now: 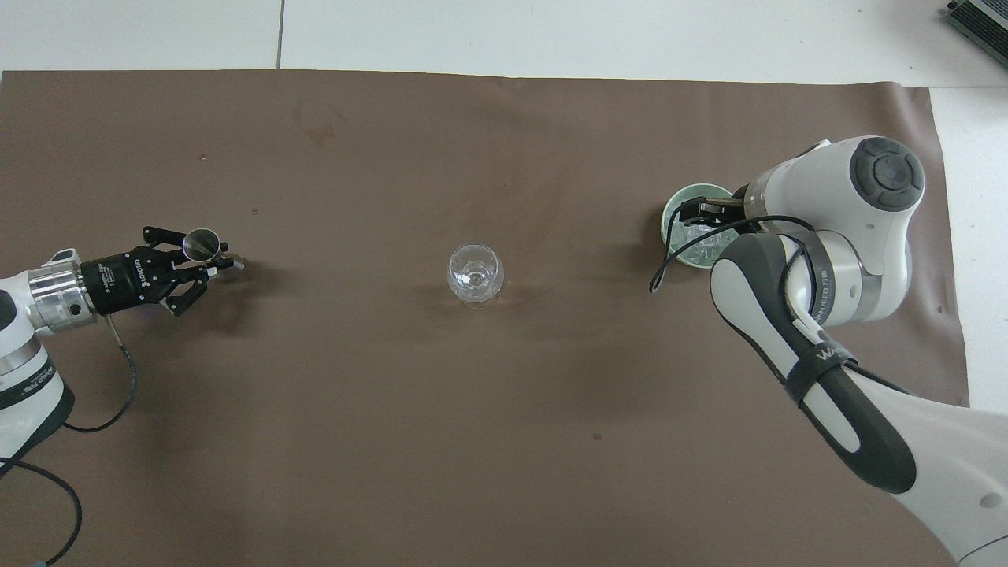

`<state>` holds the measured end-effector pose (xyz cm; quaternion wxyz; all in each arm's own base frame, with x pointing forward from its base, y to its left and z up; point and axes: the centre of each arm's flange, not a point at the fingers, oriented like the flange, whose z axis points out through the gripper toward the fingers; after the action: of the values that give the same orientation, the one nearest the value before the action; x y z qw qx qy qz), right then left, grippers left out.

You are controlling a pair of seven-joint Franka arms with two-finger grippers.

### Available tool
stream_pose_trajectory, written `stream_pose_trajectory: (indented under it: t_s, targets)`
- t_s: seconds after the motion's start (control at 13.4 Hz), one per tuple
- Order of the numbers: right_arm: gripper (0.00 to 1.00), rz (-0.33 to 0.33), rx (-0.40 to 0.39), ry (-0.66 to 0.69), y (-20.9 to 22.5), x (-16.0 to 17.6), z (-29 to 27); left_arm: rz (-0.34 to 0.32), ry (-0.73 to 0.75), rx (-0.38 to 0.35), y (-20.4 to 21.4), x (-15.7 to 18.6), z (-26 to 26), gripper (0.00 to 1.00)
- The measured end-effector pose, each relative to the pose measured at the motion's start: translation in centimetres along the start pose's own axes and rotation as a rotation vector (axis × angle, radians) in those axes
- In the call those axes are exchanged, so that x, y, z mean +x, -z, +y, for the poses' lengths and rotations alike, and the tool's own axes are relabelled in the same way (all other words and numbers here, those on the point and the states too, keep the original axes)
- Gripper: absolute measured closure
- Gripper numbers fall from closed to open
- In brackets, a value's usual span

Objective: Pour wine and add ice with both arms

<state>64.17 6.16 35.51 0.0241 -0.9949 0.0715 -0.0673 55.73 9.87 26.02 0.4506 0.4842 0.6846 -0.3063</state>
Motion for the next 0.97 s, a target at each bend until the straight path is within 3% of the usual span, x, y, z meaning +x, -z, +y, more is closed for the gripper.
stream_pose_trajectory:
  t_s: [0.07, 0.15, 0.97]
  targets:
    - [0.11, 0.000, 0.000, 0.000, 0.0, 0.0, 0.0, 0.000, -0.001, -0.001, 0.1, 0.1, 0.0, 0.79]
    - [0.19, 0.000, 0.000, -0.001, 0.0, 0.0, 0.0, 0.000, -0.002, -0.001, 0.1, 0.1, 0.0, 0.79]
    - [0.39, -0.015, -0.017, 0.010, -1.2, -0.1, 0.2, 0.001, 0.005, -0.001, -0.4, 0.6, -0.3, 0.79]
